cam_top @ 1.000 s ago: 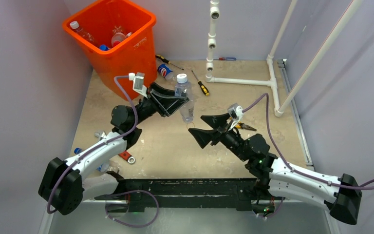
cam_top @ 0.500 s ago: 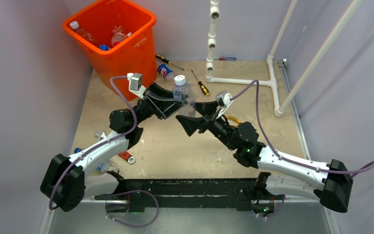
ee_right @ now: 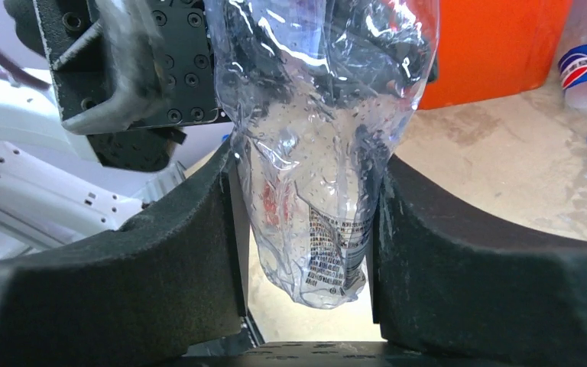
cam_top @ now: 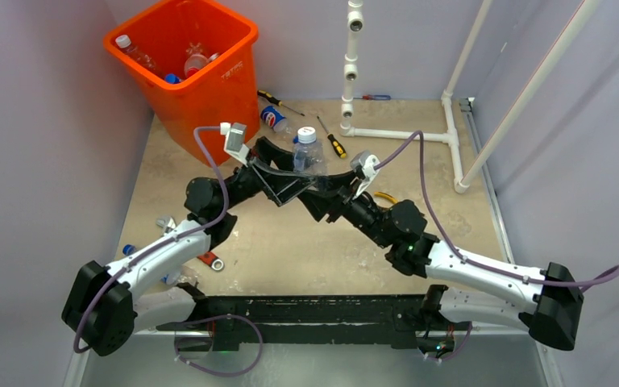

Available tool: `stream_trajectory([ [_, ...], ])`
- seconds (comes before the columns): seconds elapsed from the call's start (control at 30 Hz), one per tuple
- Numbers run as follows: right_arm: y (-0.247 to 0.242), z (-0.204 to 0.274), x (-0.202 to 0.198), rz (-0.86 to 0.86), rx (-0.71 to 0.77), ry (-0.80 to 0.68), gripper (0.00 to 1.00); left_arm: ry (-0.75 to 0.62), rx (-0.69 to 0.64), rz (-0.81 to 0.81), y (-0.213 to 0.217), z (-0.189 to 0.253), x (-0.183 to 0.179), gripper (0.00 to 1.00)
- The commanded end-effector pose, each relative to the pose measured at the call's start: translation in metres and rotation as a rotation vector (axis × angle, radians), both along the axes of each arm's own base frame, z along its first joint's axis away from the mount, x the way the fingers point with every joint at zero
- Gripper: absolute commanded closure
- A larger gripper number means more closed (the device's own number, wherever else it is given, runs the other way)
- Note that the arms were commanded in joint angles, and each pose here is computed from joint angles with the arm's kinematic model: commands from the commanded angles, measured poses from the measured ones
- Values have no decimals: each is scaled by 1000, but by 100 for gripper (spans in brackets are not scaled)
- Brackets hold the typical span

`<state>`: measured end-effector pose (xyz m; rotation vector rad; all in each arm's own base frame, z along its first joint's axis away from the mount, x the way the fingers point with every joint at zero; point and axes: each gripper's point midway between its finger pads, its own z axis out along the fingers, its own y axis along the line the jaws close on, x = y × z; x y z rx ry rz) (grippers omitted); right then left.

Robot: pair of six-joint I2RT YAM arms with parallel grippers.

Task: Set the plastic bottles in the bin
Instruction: Pick up the plastic bottle at the center of the board, then place the plastic bottle in the trash bin.

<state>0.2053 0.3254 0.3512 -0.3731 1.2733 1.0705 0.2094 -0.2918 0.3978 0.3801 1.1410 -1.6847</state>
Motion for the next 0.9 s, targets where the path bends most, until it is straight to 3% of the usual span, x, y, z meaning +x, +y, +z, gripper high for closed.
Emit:
stream_trajectory([
  [0.0,-14,22,-11,6,7,-89,66,-33,83,84,2,11,3,12],
  [0.17,-30,3,-22,8,-76,-110,69,-162,200,281,21,39,11,6],
  [0.3,-42,-14,-23,-22,-139,-107,72,-267,247,280,21,68,4,5],
  [0.5,-52,-17,-20,-62,-176,-117,74,-302,255,173,5,86,-1,17],
  [0.87,-48,-13,-19,-56,-175,-122,76,-177,385,39,-24,49,10,39],
])
